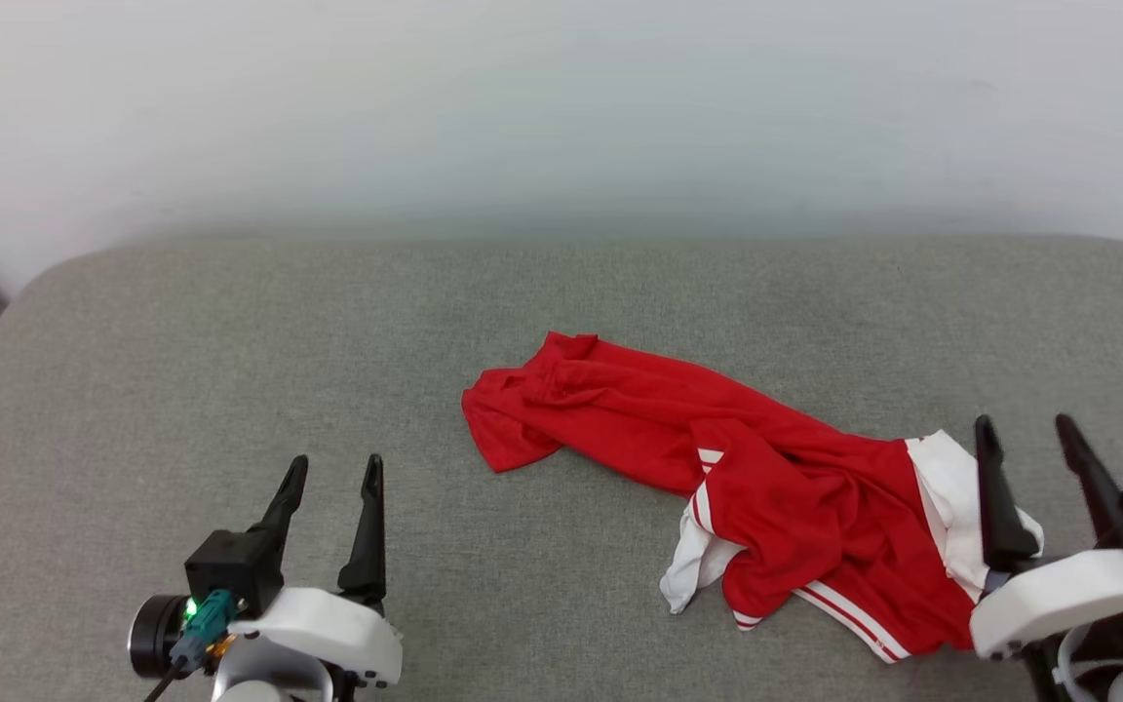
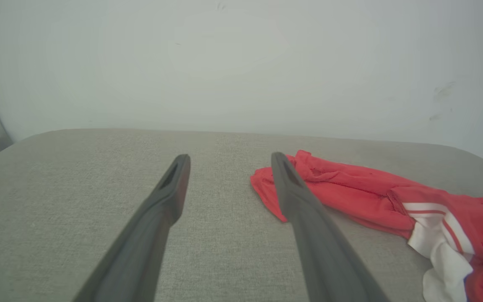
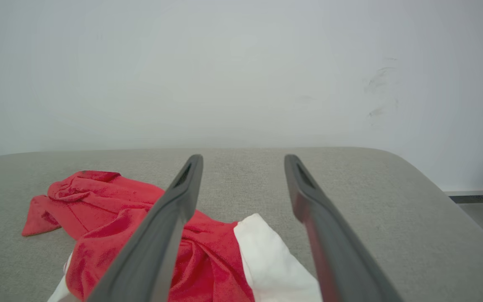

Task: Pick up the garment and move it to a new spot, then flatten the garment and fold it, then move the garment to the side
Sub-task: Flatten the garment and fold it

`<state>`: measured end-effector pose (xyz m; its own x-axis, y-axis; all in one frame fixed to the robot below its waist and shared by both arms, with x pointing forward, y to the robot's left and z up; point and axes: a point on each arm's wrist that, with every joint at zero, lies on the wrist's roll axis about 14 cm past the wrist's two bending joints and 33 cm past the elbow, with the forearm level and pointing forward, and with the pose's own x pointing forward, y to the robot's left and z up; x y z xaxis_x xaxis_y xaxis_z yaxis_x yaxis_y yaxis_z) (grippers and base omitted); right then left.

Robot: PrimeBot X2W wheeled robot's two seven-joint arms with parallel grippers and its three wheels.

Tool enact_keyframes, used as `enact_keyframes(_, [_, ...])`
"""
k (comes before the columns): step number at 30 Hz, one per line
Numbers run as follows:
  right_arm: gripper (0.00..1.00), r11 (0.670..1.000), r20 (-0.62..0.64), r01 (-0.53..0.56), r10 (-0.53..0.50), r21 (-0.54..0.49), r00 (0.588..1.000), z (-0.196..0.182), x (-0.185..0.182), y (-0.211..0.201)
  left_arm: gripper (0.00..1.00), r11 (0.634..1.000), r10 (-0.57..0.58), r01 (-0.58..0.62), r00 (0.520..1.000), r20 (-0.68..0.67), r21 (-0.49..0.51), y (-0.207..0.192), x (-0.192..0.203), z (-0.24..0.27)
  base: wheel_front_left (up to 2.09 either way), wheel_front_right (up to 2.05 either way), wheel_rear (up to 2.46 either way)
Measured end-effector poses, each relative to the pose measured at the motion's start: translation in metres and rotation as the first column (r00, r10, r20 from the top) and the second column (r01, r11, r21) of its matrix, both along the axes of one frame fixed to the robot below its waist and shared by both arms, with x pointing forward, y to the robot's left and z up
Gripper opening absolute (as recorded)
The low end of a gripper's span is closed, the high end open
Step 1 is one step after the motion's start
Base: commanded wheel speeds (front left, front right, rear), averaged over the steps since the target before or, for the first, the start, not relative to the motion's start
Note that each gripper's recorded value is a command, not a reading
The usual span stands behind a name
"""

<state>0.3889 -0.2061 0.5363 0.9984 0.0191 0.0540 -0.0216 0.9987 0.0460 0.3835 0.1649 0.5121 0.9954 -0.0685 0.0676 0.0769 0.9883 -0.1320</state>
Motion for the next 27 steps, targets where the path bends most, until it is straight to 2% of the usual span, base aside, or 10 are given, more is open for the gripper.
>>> enact_keyframes(5, [1.00, 0.999, 0.011, -0.054, 0.054, -0.001, 0.998, 0.005, -0.021, 0.022, 1.00, 1.000, 0.013, -0.013, 1.000, -0.007, 0.013, 0.005, -0.009, -0.001, 0.00, 0.00, 0.00])
enact_keyframes(11, [1.00, 0.998, -0.008, -0.064, 0.064, -0.005, 0.998, 0.005, -0.037, 0.027, 1.00, 1.000, 0.001, -0.001, 0.999, -0.033, 0.019, 0.002, -0.009, -0.006, 0.00, 0.00, 0.00])
enact_keyframes(15, [1.00, 0.998, -0.017, -0.061, 0.061, -0.008, 0.998, 0.005, -0.042, 0.028, 1.00, 0.998, -0.057, 0.058, 0.997, -0.059, 0.011, -0.017, -0.004, -0.010, 0.00, 0.00, 0.00])
enact_keyframes(17, [1.00, 0.998, -0.025, -0.057, 0.057, -0.007, 0.998, 0.004, -0.043, 0.027, 1.00, 0.992, -0.127, 0.128, 0.990, -0.060, 0.008, -0.038, 0.003, -0.006, 0.00, 0.00, 0.00])
enact_keyframes(21, [1.00, 0.999, -0.038, -0.054, 0.054, -0.004, 0.998, 0.001, -0.041, 0.027, 1.00, 0.949, -0.311, 0.313, 0.947, -0.081, 0.018, -0.094, 0.017, 0.000, 0.00, 0.00, 0.00])
enact_keyframes(25, [1.00, 0.999, -0.050, -0.033, 0.033, -0.005, 0.998, -0.003, -0.039, 0.021, 1.00, 0.873, -0.475, 0.486, 0.868, -0.144, 0.047, -0.145, 0.023, -0.004, 0.00, 0.00, 0.00])
enact_keyframes(27, [1.00, 1.000, -0.059, -0.023, 0.023, -0.005, 0.998, -0.005, -0.038, 0.017, 1.00, 0.821, -0.543, 0.567, 0.812, -0.214, 0.069, -0.167, 0.019, -0.016, 0.00, 0.00, 0.00])
